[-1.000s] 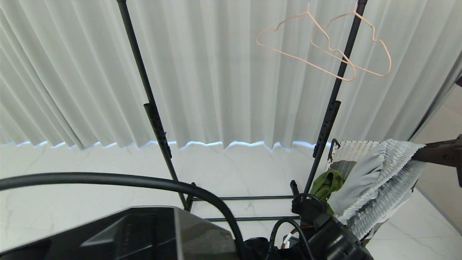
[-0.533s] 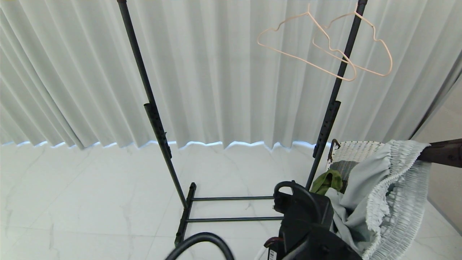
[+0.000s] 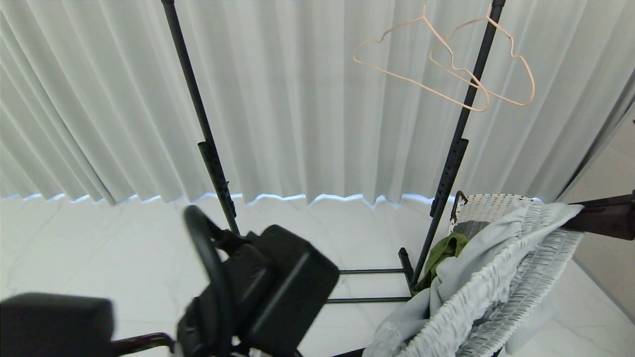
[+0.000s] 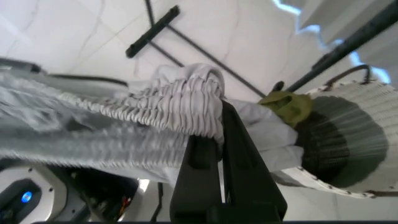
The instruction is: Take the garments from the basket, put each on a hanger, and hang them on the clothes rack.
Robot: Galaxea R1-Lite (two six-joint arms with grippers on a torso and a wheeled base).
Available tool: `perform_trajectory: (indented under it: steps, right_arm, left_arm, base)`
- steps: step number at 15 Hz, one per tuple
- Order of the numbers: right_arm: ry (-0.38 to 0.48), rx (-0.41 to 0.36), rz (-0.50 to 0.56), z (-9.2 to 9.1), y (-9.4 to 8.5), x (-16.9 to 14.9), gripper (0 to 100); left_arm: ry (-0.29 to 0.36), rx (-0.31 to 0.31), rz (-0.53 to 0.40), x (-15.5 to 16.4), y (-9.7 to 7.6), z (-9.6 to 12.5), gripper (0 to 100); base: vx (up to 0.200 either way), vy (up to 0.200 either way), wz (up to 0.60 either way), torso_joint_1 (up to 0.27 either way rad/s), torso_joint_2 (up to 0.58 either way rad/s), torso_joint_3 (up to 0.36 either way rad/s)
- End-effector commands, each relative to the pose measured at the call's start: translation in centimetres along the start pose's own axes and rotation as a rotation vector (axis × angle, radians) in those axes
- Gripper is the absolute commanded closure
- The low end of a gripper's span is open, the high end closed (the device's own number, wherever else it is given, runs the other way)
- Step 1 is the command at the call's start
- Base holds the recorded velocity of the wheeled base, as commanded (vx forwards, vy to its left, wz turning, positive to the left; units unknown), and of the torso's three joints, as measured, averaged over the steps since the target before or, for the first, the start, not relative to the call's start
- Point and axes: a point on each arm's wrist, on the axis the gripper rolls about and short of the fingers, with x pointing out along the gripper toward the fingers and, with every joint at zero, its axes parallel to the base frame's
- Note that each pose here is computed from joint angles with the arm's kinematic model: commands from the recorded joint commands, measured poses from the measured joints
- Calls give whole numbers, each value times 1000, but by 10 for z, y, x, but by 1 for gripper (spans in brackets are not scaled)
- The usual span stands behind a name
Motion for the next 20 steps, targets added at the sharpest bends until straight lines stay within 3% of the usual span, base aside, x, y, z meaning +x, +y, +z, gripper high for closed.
perform_trajectory:
  steps: [1, 3, 5, 9, 13, 15, 17, 20]
  right_arm:
    - [51, -5, 31, -10, 4, 10, 100]
    - [68, -5, 36, -18, 5, 15, 100]
    - [58, -7, 33, -23, 5, 22, 100]
    - [20, -34, 68, -19, 11, 32, 100]
    - [-38, -50, 62, -8, 10, 49, 100]
    - [-54, -53, 49, -5, 9, 53, 100]
    - [-86, -53, 0, -1, 7, 54, 100]
    - [-172, -43, -125, 13, 4, 42, 100]
  left_arm:
    - [-62, -2, -69, -47, 4, 7, 100]
    - [-61, 15, -128, -70, 2, 4, 100]
    - [-78, 72, -153, -91, 8, 1, 100]
    - [-79, 157, -74, -111, 30, -19, 100]
    - [-89, 126, 60, -104, 42, -13, 100]
    - [-110, 124, 123, -102, 47, -6, 100]
    - [-125, 116, 263, -87, 58, 12, 100]
    - [-160, 134, 450, -51, 75, 65, 100]
  base:
    - [0, 0, 0, 0, 0, 0]
    - [0, 0, 0, 0, 0, 0]
    - [0, 0, 0, 0, 0, 0]
    - [0, 0, 0, 0, 0, 0]
    - [0, 0, 0, 0, 0, 0]
    - [0, 0, 0, 0, 0, 0]
    - [0, 0, 0, 0, 0, 0]
    - [0, 0, 0, 0, 0, 0]
